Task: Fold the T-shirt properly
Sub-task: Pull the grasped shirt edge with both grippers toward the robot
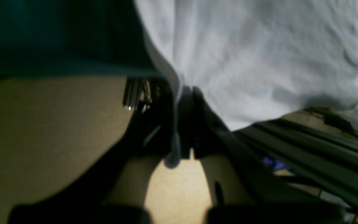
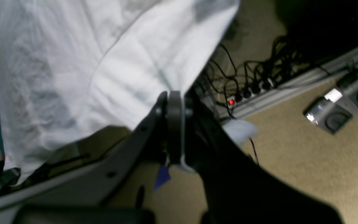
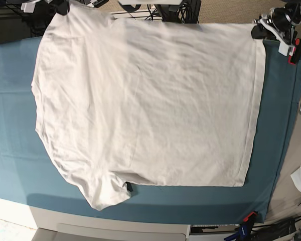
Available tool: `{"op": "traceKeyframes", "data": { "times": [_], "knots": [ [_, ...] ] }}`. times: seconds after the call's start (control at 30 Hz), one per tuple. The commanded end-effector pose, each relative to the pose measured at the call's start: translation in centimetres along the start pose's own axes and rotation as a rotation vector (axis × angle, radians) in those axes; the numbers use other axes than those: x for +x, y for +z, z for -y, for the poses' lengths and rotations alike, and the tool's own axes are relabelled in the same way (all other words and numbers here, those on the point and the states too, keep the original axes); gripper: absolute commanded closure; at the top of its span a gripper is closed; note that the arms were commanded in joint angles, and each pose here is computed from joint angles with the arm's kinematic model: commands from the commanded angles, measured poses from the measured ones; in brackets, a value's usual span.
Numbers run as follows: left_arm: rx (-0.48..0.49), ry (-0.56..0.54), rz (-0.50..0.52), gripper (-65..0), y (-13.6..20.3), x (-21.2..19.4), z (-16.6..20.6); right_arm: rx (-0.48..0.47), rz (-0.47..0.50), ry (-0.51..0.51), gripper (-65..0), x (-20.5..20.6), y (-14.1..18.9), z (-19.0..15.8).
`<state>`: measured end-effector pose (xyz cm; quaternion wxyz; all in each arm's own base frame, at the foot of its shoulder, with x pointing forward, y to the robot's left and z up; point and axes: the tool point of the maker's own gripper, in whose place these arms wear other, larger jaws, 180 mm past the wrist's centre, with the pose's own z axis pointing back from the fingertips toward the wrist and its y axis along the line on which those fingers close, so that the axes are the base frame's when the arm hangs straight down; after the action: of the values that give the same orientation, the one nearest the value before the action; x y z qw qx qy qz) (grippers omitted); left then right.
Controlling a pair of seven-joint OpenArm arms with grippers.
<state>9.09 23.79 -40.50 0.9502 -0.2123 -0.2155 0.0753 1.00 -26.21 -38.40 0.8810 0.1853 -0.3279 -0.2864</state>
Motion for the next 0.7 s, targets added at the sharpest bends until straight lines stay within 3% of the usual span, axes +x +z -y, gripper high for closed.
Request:
{"op": "traceKeyframes", "data": {
  "times": [0.0, 0.4, 0.67],
  "knots": [
    [0.008, -0.018, -0.004, 0.0, 0.6, 0.1, -0.2, -0.011, 0.001, 0.009, 0.0, 0.3, 1.0, 0.3],
    [0.037, -0.044, -0.017, 0.0, 2.5, -0.7, 0.0, -0.048, -0.062, -0.027, 0.0, -1.8, 3.5, 1.2],
    [0.032, -0.049, 0.028, 0.0, 3.5, 0.4, 0.3, 0.006, -0.036, -0.049, 0.0, -1.3, 3.5, 0.2]
  ]
}}
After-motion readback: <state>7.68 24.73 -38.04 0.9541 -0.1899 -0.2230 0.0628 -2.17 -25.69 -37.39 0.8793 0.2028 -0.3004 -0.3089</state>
